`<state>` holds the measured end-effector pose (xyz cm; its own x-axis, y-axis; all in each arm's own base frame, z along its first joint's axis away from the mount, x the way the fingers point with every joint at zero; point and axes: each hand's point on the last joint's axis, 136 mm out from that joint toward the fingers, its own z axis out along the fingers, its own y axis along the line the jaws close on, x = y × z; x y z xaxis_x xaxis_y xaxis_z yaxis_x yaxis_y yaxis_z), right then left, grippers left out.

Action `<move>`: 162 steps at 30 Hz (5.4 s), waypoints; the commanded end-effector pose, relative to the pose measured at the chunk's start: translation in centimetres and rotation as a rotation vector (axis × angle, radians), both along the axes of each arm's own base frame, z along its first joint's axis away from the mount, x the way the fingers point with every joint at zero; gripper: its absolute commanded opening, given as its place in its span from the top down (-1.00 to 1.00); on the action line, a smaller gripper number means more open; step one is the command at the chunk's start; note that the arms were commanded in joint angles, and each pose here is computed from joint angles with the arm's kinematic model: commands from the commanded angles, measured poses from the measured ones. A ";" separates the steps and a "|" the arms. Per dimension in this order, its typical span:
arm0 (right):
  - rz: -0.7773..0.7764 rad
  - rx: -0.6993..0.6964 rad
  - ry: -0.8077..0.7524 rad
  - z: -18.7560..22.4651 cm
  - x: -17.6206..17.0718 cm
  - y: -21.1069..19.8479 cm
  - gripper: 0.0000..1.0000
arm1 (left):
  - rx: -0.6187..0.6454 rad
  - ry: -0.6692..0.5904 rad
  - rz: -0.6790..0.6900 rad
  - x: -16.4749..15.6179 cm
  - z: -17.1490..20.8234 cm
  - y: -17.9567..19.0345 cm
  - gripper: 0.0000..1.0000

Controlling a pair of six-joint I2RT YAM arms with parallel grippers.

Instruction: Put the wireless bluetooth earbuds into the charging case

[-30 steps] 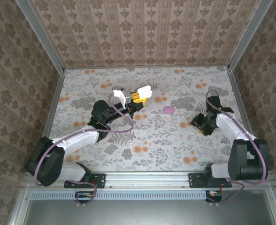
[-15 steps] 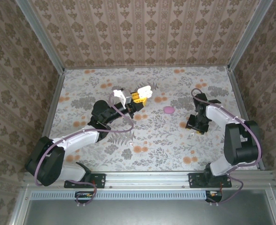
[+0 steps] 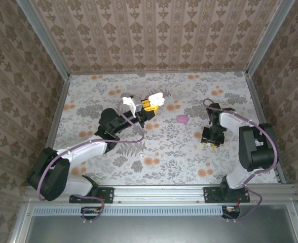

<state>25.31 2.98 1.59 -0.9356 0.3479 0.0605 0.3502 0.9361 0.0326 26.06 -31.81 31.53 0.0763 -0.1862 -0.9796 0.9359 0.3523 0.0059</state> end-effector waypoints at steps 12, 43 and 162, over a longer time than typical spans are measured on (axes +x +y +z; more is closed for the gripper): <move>0.074 0.005 0.015 -0.9 -0.1 0.5 0.36 | -0.022 -0.033 -0.005 0.4 0.9 -0.2 0.72; 0.264 -0.053 -0.017 -0.1 1.8 5.9 0.22 | -0.018 -0.048 0.025 0.3 1.1 0.4 0.72; 0.686 0.174 -1.200 34.3 8.7 21.3 0.51 | -0.015 0.019 -0.044 0.4 0.2 -1.7 0.72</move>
<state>33.76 23.57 34.47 -0.4653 -0.1274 -0.8760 -0.4695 0.8744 0.1222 27.50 -33.40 28.77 -0.0048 -0.1492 -0.9888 0.9376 0.3430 -0.0563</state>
